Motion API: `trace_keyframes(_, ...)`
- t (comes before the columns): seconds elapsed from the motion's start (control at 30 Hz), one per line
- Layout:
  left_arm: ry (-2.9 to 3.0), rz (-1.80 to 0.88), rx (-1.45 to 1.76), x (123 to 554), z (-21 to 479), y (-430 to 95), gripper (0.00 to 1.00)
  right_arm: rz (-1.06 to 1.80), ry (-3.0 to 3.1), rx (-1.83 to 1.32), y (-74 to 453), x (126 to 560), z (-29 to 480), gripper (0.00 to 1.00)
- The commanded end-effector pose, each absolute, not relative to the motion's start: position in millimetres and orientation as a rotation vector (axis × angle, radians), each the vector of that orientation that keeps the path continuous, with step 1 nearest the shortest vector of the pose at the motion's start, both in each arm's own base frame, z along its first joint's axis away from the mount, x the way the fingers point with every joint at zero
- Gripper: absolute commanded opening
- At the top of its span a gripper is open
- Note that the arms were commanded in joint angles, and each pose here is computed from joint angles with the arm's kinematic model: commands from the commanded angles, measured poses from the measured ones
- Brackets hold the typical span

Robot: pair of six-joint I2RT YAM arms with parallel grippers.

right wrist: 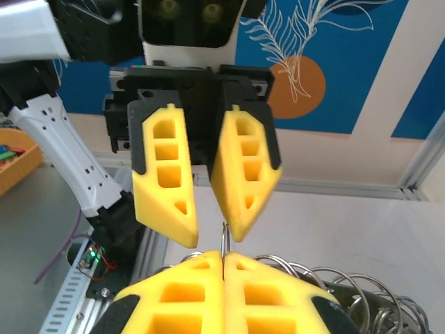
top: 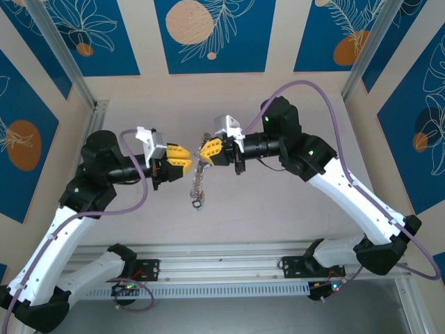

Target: Put the keys on the keyring

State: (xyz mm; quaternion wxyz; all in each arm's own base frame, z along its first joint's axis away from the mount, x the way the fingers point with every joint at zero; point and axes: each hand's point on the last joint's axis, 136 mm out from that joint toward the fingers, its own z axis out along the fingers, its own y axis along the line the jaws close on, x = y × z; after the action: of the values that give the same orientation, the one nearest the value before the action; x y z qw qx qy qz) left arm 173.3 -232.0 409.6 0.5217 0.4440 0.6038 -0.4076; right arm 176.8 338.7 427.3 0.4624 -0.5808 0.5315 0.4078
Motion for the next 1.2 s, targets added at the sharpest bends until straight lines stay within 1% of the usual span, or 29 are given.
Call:
trace_keyframes(0.0, 1.534, -0.851, 1.128, 174, 392, -224, 0.22, 0.941, 1.455, -1.527, 334, 176, 403, 0.00)
trace_keyframes(0.33, 1.520, -0.826, 1.204, 168, 394, -229, 0.25, 0.890, 1.619, -1.604, 340, 179, 388, 0.00)
trace_keyframes(0.7, 1.520, -0.841, 1.256, 170, 390, -242, 0.26, 0.979, 1.553, -1.691, 345, 158, 394, 0.00)
trace_keyframes(0.9, 1.513, -0.864, 1.278, 170, 388, -250, 0.25, 0.998, 1.542, -1.704, 347, 156, 394, 0.00)
trace_keyframes(1.1, 1.517, -0.887, 1.305, 167, 383, -256, 0.02, 1.006, 1.535, -1.711, 348, 155, 393, 0.00)
trace_keyframes(1.13, 1.520, -0.888, 1.308, 167, 382, -256, 0.00, 1.010, 1.526, -1.712, 348, 154, 394, 0.00)
trace_keyframes(1.17, 1.518, -0.891, 1.311, 166, 382, -256, 0.00, 1.014, 1.524, -1.710, 348, 153, 395, 0.00)
